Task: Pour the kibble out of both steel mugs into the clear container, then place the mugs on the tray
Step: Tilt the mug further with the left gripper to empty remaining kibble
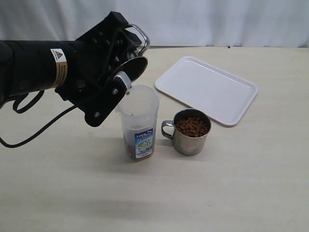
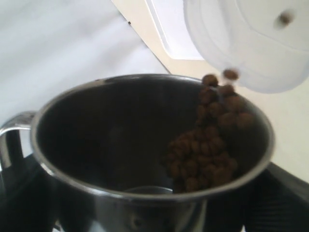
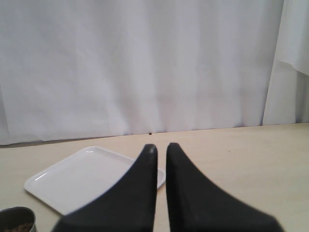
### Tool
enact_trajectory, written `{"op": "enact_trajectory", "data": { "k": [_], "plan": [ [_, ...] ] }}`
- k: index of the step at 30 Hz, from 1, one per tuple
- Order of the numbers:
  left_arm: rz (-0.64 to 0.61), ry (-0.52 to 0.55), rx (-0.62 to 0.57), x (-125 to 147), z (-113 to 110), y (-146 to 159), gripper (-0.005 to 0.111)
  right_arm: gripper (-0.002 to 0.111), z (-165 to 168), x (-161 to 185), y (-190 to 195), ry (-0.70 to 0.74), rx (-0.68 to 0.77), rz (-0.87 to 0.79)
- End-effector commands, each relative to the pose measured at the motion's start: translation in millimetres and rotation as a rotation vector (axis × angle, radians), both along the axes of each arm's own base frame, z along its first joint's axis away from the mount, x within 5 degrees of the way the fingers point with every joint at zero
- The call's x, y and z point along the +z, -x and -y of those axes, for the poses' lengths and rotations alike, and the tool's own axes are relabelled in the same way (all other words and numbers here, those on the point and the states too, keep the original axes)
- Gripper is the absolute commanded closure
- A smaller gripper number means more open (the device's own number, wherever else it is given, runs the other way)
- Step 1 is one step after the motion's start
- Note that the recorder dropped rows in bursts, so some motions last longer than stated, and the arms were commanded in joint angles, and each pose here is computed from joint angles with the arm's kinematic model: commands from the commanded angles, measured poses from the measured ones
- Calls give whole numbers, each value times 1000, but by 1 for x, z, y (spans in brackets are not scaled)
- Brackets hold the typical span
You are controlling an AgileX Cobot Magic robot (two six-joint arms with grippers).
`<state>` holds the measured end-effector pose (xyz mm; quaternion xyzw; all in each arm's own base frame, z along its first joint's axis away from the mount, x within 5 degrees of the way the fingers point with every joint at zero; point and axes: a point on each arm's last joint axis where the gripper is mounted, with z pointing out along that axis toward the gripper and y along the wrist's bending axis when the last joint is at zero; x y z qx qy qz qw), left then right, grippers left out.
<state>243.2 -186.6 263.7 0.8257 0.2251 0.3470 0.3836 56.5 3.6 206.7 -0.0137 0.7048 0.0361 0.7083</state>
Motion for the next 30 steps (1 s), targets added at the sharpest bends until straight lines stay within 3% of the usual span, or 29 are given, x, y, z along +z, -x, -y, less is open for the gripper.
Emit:
{"op": "enact_trajectory", "data": {
  "k": [1, 30],
  "plan": [
    [6, 15, -9, 5, 2, 0, 107, 103, 0, -1, 0, 6, 2, 2],
    [49, -43, -125, 9, 8, 3, 107, 103, 0, -1, 0, 6, 2, 2]
  ]
}}
